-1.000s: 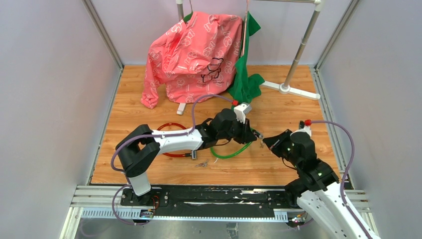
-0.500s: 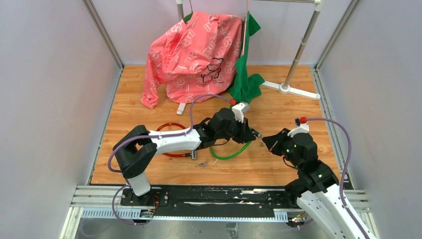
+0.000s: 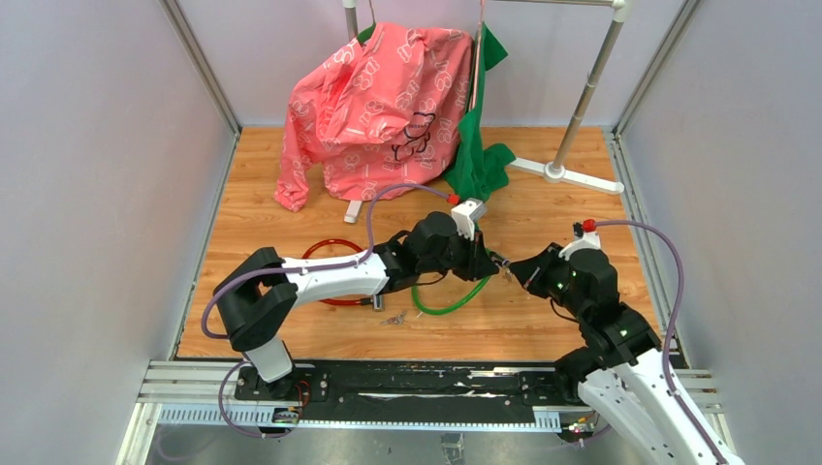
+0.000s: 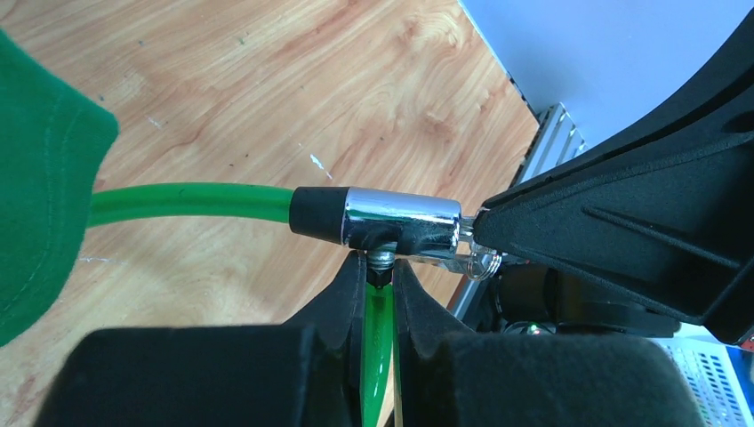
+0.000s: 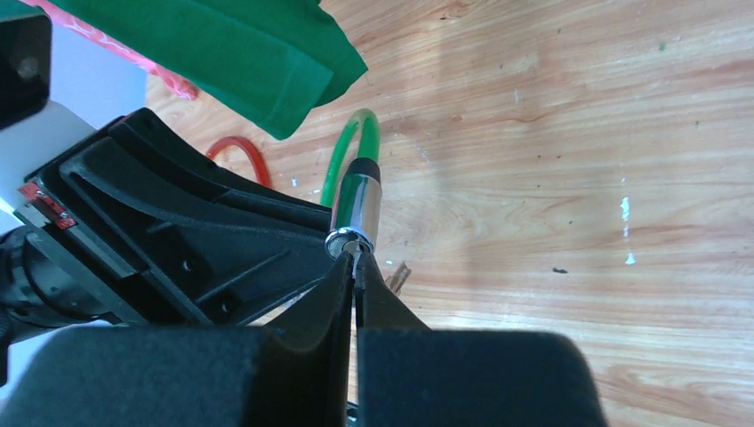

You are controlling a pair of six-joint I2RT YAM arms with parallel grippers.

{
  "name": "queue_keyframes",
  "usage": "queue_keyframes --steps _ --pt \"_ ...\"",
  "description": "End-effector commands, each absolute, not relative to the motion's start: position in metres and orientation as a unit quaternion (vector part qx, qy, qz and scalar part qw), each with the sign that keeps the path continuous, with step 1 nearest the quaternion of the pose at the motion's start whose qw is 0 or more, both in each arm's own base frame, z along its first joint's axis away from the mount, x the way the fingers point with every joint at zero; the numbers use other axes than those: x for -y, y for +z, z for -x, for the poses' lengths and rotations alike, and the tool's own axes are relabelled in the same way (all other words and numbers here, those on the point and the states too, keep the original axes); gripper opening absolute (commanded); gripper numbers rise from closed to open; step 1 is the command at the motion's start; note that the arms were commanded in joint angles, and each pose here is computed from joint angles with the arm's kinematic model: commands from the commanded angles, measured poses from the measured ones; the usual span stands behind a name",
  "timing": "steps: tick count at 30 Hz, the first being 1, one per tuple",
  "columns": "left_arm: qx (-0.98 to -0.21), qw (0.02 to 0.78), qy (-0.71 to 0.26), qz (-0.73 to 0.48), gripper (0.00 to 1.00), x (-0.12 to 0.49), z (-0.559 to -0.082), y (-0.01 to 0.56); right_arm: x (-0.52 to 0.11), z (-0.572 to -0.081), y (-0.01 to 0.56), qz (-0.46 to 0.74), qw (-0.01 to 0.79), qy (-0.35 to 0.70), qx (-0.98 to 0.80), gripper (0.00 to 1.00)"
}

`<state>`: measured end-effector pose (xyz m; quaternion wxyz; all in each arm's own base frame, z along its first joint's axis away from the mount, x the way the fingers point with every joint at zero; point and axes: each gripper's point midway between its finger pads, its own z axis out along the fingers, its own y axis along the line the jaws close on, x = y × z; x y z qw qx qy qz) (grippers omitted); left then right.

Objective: Unlock with the key

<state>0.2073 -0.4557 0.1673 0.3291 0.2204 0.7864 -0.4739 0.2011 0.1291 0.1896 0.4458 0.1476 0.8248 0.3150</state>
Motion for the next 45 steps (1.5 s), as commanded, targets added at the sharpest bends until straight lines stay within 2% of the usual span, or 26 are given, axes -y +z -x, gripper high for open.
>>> queue_keyframes --steps 1,5,6,9,11,13,21,30,45 --pt "-0.685 0.333 -0.587 -0.275 0.00 0.481 -0.157 0.255 -0.127 -0.202 0.182 -0.101 0.443 0.281 -0.845 0.00" --pt "-0.684 0.337 -0.586 -0.275 0.00 0.481 -0.155 0.257 -0.112 -0.198 0.165 -0.179 0.418 0.255 -0.853 0.00" --pt "-0.685 0.339 -0.584 -0.273 0.00 0.480 -0.157 0.256 -0.115 -0.198 0.166 -0.180 0.417 0.265 -0.850 0.07" --pt "-0.694 0.354 -0.571 -0.261 0.00 0.478 -0.165 0.251 -0.125 -0.193 0.172 -0.143 0.416 0.289 -0.850 0.48" --pt "-0.701 0.364 -0.557 -0.257 0.00 0.476 -0.171 0.246 -0.129 -0.188 0.182 -0.109 0.421 0.298 -0.850 0.63" --pt "-0.712 0.376 -0.534 -0.258 0.00 0.476 -0.179 0.235 -0.128 -0.177 0.193 -0.075 0.429 0.302 -0.848 0.71" --pt "-0.728 0.390 -0.498 -0.264 0.00 0.477 -0.192 0.212 -0.110 -0.152 0.207 -0.075 0.427 0.285 -0.855 0.71" --pt "-0.737 0.379 -0.490 -0.269 0.00 0.477 -0.190 0.196 -0.099 -0.143 0.194 -0.119 0.397 0.261 -0.872 0.50" --pt "-0.744 0.375 -0.481 -0.274 0.00 0.471 -0.183 0.182 -0.114 -0.143 0.192 -0.103 0.377 0.287 -0.875 0.42"
